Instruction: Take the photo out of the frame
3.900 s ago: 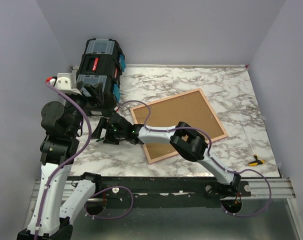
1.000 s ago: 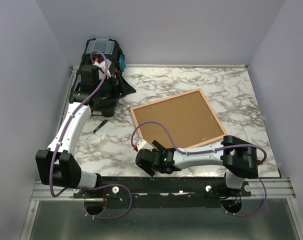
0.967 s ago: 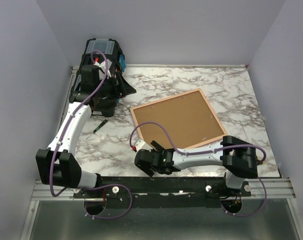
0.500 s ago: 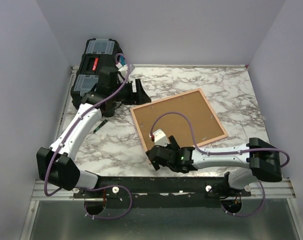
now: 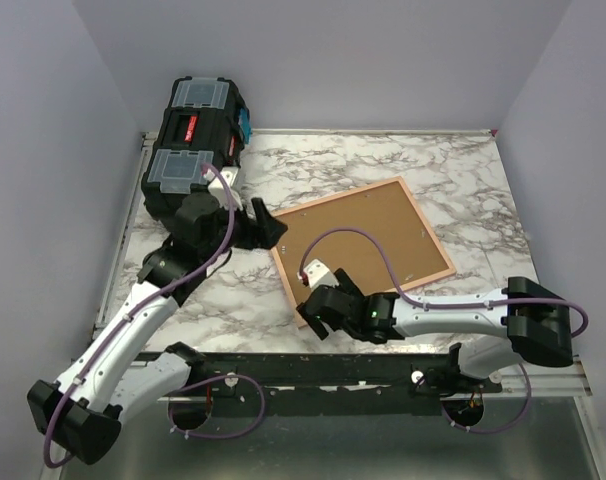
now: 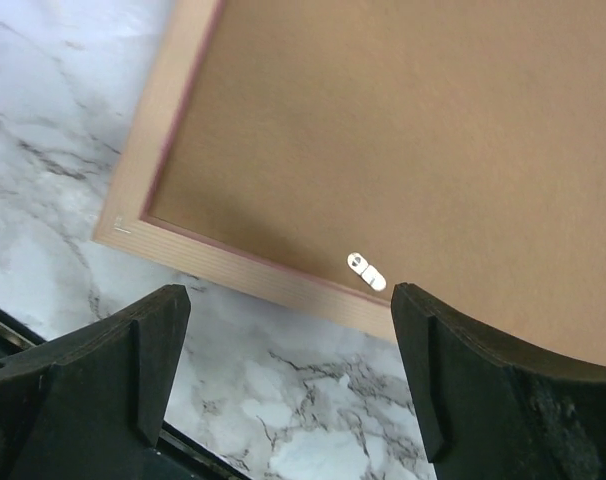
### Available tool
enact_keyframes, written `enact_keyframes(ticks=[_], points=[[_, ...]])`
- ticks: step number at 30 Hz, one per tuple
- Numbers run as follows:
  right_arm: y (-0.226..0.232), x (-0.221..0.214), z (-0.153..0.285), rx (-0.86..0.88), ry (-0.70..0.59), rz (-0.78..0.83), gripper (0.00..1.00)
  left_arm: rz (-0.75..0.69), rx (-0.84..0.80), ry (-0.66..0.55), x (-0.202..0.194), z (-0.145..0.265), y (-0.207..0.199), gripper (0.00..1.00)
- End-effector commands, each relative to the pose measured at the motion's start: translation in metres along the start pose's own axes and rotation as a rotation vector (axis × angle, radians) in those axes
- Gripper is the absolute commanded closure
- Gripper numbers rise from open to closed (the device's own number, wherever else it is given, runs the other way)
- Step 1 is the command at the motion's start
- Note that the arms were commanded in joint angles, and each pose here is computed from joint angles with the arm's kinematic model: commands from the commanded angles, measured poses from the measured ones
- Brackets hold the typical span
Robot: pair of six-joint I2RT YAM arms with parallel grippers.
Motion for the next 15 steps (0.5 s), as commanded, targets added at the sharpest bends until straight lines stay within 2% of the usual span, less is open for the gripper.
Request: enact_keyframes(ticks=[1,4,8,11,15], points=[[0.015,0.023,-0.003,0.140,-0.101,0.231,0.12,0.295,0.227,0.080,-0.060,0.018,0.045,0.24],[0.020,0.027,-0.006,0.184,-0.119,0.333,0.14,0.466,0.281,0.115,-0.086,0.031,0.060,0.21],[0.028,0.027,-0.008,0.307,-0.154,0.489,0.23,0.645,0.225,0.200,-0.108,0.031,0.067,0.14],[0.030,0.023,-0.010,0.350,-0.186,0.548,0.25,0.789,0.178,0.311,-0.123,0.022,0.070,0.13],[0.032,0.018,-0.017,0.375,-0.219,0.593,0.25,0.900,0.248,0.388,-0.141,0.009,0.083,0.13]])
Point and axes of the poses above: each gripper's point midway between its finger pads, its own z axis back along the fingers, its own y axis along the line the jaws close on, x = y × z, the point moved 8 cm from there along z, back along the fingers, and after that the axes turned 10 degrees about z, right-handed, at the moved point
